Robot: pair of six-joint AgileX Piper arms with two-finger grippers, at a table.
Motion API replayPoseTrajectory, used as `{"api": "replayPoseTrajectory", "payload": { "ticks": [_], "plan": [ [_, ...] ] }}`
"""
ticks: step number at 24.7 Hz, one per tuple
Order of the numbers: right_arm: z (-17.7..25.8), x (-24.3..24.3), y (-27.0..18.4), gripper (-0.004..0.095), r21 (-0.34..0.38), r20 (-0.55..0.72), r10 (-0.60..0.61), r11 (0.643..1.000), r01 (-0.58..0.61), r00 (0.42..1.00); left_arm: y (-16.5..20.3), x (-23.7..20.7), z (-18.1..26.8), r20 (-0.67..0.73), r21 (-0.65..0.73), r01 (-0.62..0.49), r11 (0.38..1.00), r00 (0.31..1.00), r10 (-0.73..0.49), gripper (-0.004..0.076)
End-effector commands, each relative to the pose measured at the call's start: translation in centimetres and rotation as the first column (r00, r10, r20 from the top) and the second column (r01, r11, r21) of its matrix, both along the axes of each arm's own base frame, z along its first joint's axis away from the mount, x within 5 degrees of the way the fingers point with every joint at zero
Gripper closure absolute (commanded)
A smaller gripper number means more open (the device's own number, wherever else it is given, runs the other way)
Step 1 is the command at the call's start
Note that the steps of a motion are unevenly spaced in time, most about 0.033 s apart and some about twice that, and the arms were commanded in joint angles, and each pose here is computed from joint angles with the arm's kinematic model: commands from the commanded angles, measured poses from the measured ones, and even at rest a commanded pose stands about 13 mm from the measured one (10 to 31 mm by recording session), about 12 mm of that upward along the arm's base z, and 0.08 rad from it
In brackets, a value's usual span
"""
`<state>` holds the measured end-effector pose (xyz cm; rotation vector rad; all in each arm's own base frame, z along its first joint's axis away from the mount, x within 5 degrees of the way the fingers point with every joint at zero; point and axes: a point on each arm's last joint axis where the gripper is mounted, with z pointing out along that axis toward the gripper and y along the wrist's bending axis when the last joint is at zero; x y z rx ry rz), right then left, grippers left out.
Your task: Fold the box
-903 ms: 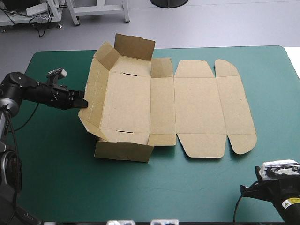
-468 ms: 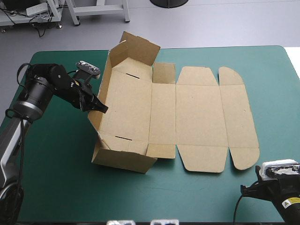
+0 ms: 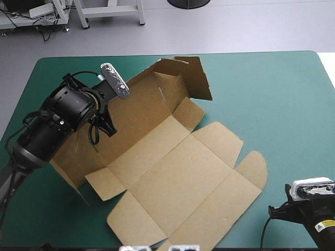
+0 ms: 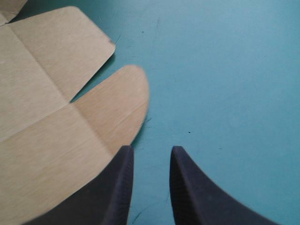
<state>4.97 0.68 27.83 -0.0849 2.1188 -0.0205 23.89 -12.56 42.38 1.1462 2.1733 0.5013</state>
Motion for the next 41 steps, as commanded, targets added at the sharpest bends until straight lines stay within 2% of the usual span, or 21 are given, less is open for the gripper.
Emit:
{"api": "replayPoseTrajectory", "payload": {
  "ticks": [1, 7, 14, 20, 25, 28, 31, 33, 36, 41],
  "plan": [
    [1.3, 0.4, -0.1, 0.0656, 0.003, 0.089, -0.007, 1.000, 0.007, 0.996, 0.3, -0.5, 2.9, 0.196, 0.023, 0.040, 0.999, 0.980, -0.044, 0.0734],
    [1.6, 0.5, 0.0, 0.0656, 0.023, 0.117, -0.008, 1.000, 0.005, 0.993, -0.6, -0.2, 3.5, 0.270, 0.001, 0.115, 0.993, 0.956, -0.111, 0.0734],
    [1.9, 0.6, 0.0, 0.0656, 0.048, 0.148, -0.031, 0.999, 0.024, 0.989, -2.3, -1.1, 3.6, 0.278, 0.060, 0.240, 0.969, 0.928, -0.248, 0.0734],
    [2.6, 0.5, -0.1, 0.0720, 0.037, 0.178, -0.034, 0.999, 0.027, 0.983, -5.9, -3.2, 3.4, 0.274, 0.107, 0.438, 0.892, 0.850, -0.450, 0.0734],
    [3.2, 0.4, -0.1, 0.0723, 0.057, 0.200, -0.050, 0.998, 0.040, 0.979, -7.8, -4.6, 2.6, 0.244, 0.143, 0.522, 0.841, 0.805, -0.541, 0.0734],
    [3.3, 0.4, -0.1, 0.0723, 0.061, 0.205, -0.057, 0.997, 0.045, 0.977, -8.3, -6.3, 1.6, 0.206, 0.191, 0.592, 0.783, 0.756, -0.622, 0.0734],
    [3.5, 0.5, -0.3, 0.0723, 0.093, 0.222, -0.097, 0.993, 0.078, 0.970, -6.8, -7.4, 2.4, 0.231, 0.189, 0.589, 0.786, 0.751, -0.619, 0.0734],
    [4.3, 0.5, -0.6, 0.0723, 0.067, 0.224, -0.114, 0.993, 0.102, 0.968, -4.7, -8.5, 4.6, 0.342, 0.183, 0.574, 0.798, 0.724, -0.600, 0.0734],
    [6.4, 1.4, -0.9, 0.0723, 0.052, 0.232, -0.115, 0.993, 0.106, 0.966, -3.1, -9.9, 5.8, 0.384, 0.114, 0.592, 0.798, 0.714, -0.585, 0.0734],
    [9.0, 4.5, -1.4, 0.0723, 0.057, 0.209, -0.121, 0.992, 0.111, 0.970, -4.6, -8.6, 4.6, 0.337, 0.169, 0.580, 0.797, 0.726, -0.600, 0.0734]
  ]
}}
